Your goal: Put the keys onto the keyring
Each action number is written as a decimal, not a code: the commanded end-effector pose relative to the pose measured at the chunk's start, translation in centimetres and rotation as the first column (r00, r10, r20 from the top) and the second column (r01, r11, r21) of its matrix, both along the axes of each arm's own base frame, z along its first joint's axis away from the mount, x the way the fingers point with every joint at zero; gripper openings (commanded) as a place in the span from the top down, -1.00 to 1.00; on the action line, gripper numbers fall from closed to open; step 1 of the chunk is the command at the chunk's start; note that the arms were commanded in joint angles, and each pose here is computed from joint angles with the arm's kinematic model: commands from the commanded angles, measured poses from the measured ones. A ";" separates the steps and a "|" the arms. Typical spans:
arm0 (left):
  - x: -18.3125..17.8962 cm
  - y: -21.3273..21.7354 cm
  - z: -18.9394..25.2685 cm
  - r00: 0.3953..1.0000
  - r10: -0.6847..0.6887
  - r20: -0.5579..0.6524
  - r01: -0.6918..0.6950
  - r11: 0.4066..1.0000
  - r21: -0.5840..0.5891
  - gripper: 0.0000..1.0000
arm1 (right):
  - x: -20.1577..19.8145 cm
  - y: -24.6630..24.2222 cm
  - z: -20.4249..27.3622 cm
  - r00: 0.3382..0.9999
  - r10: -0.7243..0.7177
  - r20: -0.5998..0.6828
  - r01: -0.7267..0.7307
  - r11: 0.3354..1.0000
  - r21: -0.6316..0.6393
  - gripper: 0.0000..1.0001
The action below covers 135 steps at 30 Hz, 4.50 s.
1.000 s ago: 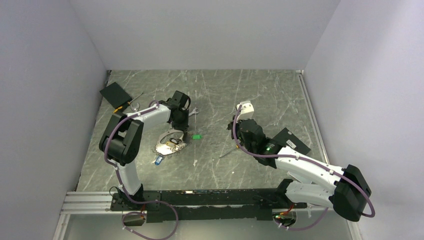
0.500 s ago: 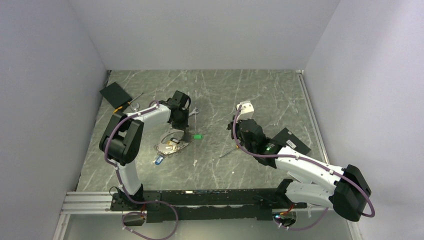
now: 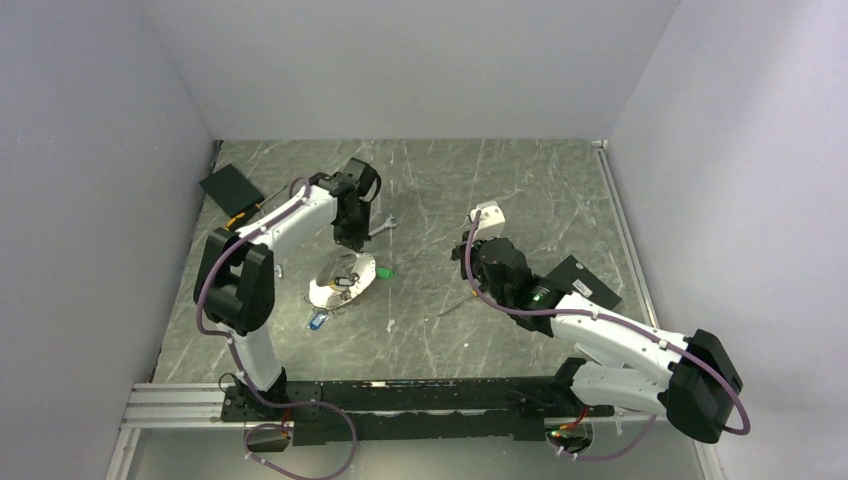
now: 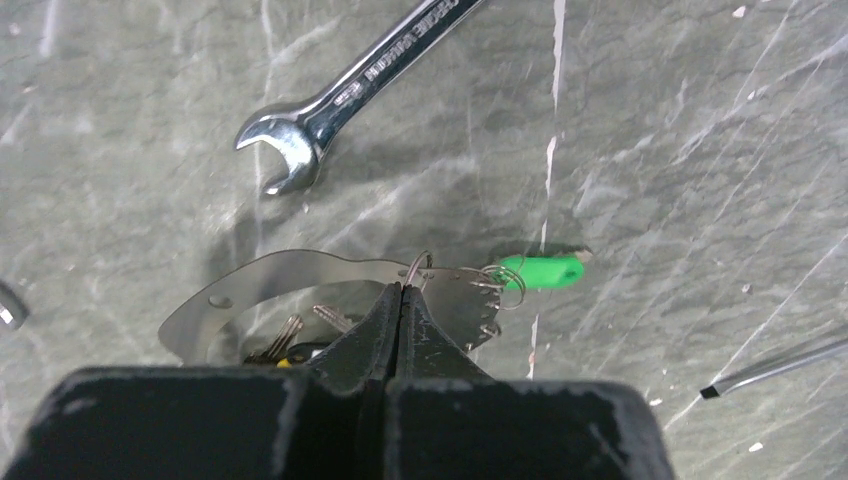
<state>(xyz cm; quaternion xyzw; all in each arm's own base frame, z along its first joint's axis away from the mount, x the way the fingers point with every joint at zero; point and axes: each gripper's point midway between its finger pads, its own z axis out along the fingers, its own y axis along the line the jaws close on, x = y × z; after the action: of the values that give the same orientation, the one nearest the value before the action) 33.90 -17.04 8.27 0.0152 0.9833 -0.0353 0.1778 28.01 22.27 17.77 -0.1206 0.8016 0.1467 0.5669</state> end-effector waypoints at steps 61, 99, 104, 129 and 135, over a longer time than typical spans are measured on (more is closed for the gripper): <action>-12.4 -9.8 -0.6 0.982 -0.005 -0.190 -0.137 0.672 -0.727 1.00 | -6.9 5.7 -2.6 0.916 0.367 -0.163 -0.338 0.924 0.180 1.00; -12.2 -9.0 -4.3 0.987 -0.059 -0.149 -0.033 0.834 -0.550 0.40 | -6.9 5.4 -5.3 0.911 0.361 -0.199 -0.341 0.931 0.130 1.00; -12.0 -9.4 -4.8 0.986 -0.076 -0.146 -0.013 0.849 -0.528 0.42 | -6.9 5.4 -5.2 0.912 0.361 -0.197 -0.341 0.931 0.126 1.00; -12.2 -10.4 -5.1 0.980 -0.130 -0.152 0.037 0.863 -0.503 0.57 | -6.7 5.7 -5.2 0.908 0.369 -0.197 -0.352 0.929 0.115 1.00; -12.3 -10.7 -4.6 0.980 -0.138 -0.145 0.047 0.862 -0.504 0.45 | -6.6 5.5 -5.3 0.910 0.364 -0.197 -0.349 0.931 0.105 1.00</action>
<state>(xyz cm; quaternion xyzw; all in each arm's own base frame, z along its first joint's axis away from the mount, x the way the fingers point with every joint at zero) 21.02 -27.02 2.55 -0.0029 0.9538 -0.2915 0.0729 20.84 27.31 11.27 -0.2272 0.8280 0.2828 0.4275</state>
